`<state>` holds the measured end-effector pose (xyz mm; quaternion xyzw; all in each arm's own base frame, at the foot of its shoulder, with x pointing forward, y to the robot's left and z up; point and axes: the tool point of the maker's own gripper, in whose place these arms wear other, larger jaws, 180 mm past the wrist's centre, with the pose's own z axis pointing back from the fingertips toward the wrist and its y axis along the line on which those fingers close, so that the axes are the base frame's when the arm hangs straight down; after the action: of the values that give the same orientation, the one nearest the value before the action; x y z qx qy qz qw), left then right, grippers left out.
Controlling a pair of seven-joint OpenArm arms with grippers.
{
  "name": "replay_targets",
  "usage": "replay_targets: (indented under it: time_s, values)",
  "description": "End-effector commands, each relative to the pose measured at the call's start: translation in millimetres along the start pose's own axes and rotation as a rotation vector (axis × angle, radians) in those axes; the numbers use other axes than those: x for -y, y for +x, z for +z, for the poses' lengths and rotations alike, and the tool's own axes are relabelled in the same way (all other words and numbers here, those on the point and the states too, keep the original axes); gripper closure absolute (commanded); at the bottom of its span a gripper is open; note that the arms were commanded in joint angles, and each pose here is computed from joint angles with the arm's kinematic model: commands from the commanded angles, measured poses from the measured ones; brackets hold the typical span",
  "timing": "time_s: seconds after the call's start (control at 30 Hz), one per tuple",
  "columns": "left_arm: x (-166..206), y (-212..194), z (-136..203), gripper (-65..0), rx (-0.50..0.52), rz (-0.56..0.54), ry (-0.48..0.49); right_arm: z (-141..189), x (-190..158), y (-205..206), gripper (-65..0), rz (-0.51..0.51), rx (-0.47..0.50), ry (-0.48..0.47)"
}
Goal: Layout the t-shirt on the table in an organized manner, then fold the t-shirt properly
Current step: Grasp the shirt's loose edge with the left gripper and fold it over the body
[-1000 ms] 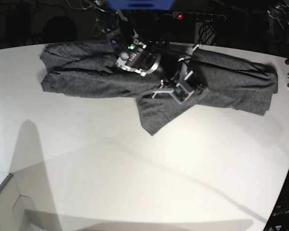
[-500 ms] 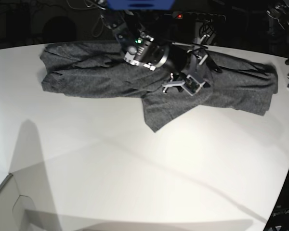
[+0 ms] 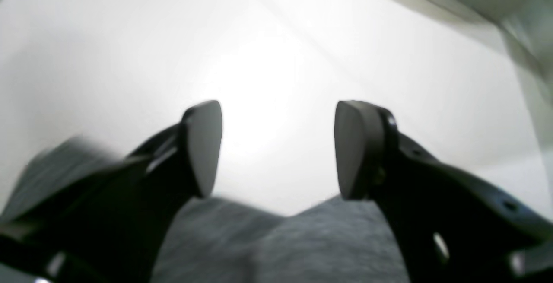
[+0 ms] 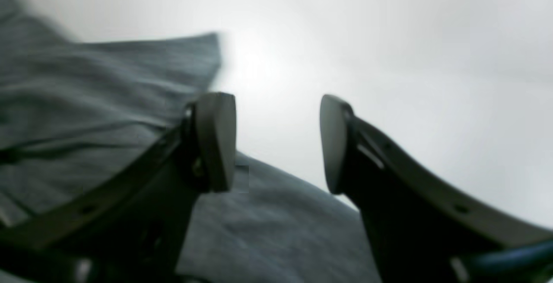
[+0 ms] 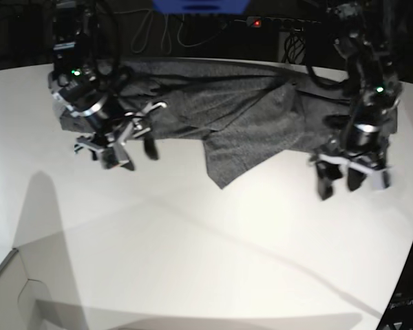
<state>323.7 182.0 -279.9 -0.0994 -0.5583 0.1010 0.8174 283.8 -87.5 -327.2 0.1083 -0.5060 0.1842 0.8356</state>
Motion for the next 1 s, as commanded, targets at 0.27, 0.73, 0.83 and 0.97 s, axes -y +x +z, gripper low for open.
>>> replay_targets:
  time_s: [0.27,0.73,0.83,0.97]
  values:
    - [124,-79,-22,-39.4,-0.174,-0.221,-0.239,23,54,2,-31.9,-0.030,0.030,-0.153]
    - [149,-140,-45,-39.3,-0.332,-0.242,-0.263,27,54,-6,-31.9,-0.037,0.012,-0.157]
    - [151,-144,-52,-39.3,-0.349,-0.252,-0.267,28,52,-10,-31.9,-0.039,0.004,-0.154]
    - [161,-162,-52,-39.3,-0.393,-0.281,-0.296,28,53,-10,-31.9,-0.040,0.002,-0.157]
